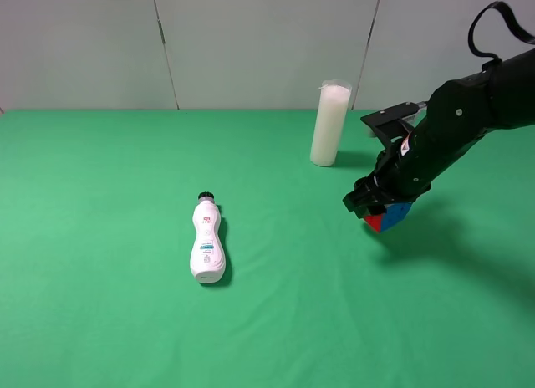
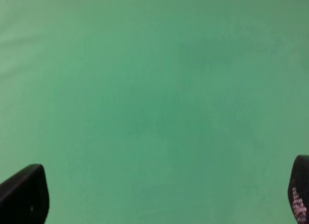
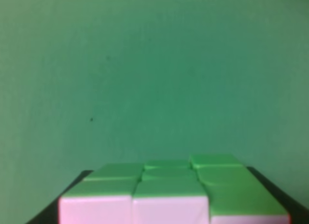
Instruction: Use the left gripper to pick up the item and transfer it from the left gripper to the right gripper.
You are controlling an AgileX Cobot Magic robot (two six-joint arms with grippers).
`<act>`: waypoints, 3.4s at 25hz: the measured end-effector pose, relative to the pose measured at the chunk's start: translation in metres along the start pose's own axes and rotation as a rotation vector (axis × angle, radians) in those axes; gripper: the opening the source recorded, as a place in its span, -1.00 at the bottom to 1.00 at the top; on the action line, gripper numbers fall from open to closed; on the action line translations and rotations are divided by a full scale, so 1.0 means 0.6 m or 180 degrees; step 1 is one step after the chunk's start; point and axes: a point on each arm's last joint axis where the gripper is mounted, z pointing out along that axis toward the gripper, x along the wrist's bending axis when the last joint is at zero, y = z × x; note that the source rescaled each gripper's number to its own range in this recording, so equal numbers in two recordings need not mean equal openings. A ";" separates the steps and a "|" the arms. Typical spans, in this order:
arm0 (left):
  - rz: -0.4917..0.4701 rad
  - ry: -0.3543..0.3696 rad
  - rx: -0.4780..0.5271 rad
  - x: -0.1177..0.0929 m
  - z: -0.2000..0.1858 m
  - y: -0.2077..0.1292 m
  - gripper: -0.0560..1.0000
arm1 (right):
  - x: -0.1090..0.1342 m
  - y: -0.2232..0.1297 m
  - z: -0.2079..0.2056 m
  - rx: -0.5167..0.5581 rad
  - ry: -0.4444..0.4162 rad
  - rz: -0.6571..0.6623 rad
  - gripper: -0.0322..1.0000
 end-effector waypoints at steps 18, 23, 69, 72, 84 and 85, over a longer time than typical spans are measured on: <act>0.0000 0.0000 0.0000 0.000 0.000 0.000 0.99 | 0.001 -0.006 0.017 0.0099 0.0008 0.0040 0.42; 0.0000 0.0000 0.0000 0.000 0.000 0.000 0.99 | 0.001 -0.006 0.017 0.0102 0.0008 0.0086 0.94; 0.0000 0.0000 0.0000 0.000 0.000 0.000 0.99 | 0.012 -0.221 -0.377 -0.0642 -0.0133 0.0464 1.00; 0.0000 0.0000 0.0000 0.000 0.000 0.000 0.99 | 0.017 -0.259 -0.376 -0.0779 -0.0132 0.0483 1.00; 0.0002 0.0005 0.0000 0.000 0.000 0.000 0.99 | 0.030 -0.373 -0.396 -0.1897 -0.0113 0.0660 1.00; 0.0002 0.0005 0.0000 0.000 0.000 0.000 0.99 | 0.031 -0.381 -0.401 -0.2024 -0.0115 0.0661 1.00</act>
